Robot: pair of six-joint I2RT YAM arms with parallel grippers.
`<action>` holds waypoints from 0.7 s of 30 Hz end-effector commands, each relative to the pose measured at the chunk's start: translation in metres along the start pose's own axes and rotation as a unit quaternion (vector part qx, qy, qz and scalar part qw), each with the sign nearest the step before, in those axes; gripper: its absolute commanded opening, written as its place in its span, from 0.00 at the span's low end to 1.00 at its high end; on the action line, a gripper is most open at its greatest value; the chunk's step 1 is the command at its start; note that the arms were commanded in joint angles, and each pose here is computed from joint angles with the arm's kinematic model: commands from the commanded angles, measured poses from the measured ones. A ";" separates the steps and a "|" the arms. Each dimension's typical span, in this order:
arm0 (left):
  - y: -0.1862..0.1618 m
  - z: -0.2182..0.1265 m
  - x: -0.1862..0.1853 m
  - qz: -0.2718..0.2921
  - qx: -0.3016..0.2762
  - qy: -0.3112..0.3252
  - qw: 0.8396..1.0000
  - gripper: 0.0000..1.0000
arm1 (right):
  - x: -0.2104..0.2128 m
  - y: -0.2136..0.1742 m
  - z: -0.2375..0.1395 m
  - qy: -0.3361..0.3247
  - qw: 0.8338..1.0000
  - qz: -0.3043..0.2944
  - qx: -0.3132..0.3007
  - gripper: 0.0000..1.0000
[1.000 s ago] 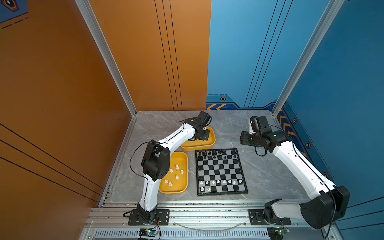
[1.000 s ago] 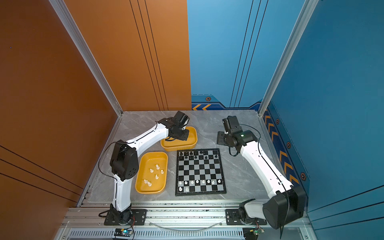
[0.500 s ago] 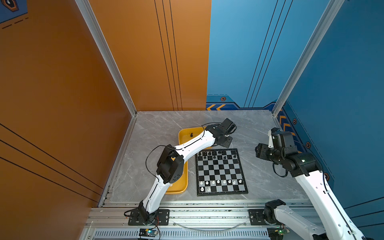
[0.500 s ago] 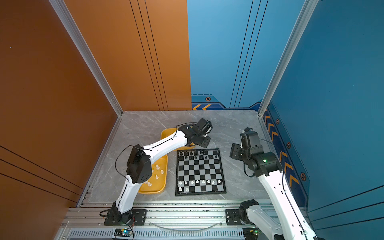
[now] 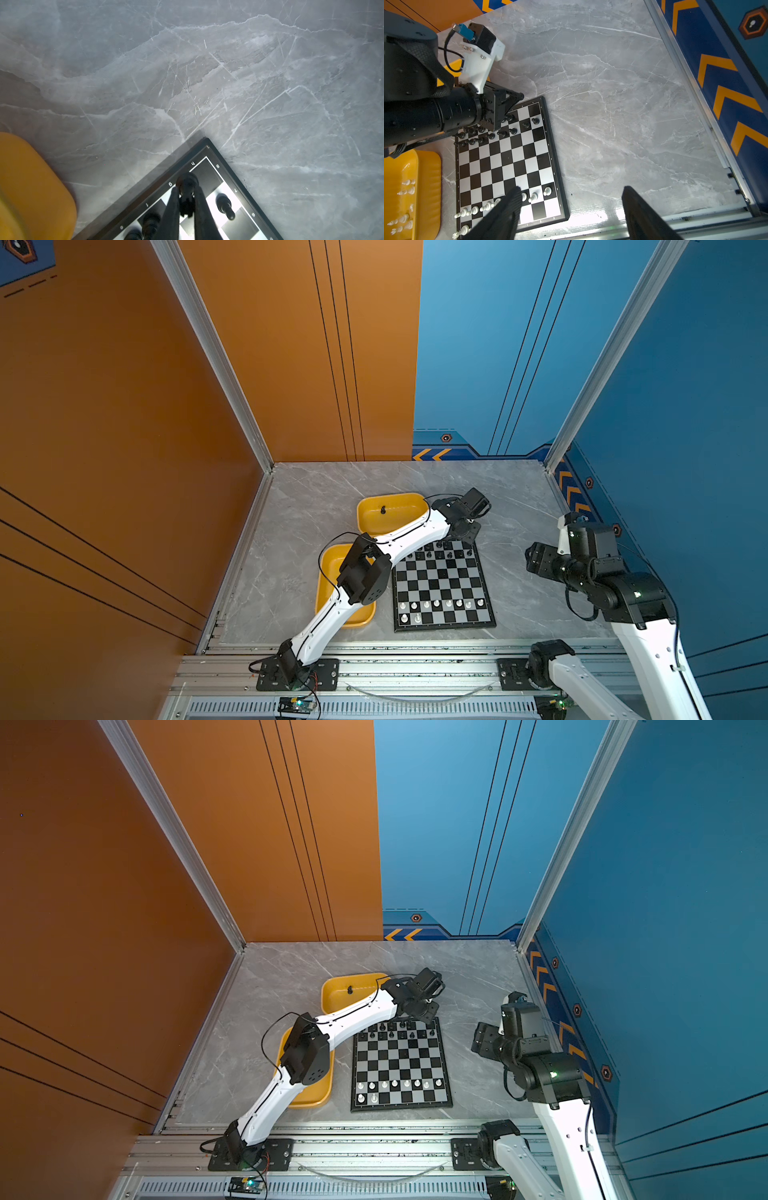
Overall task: Set up the chess pieces on the board
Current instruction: 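Move the black piece to the board corner with left gripper while right arm shifts, then lower the black piece onto the corner square and open the left gripper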
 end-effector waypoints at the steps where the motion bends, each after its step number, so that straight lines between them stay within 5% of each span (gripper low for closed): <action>1: -0.004 0.003 -0.003 0.004 0.010 0.000 1.000 0.12 | -0.005 -0.012 -0.002 -0.007 1.000 -0.003 0.020 0.80; 21: -0.040 0.021 -0.011 0.009 0.057 -0.002 0.998 0.12 | -0.008 -0.018 0.008 -0.006 0.999 0.004 0.041 0.82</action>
Point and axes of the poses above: each gripper's point midway between its finger pads, its own z axis out along the fingers, its own x axis along the line the jaws close on, y = z × x, the point moved 2 cm from there along -z, back along the fingers, and after that the axes turned 8 degrees about -z, right-handed, at the moved point
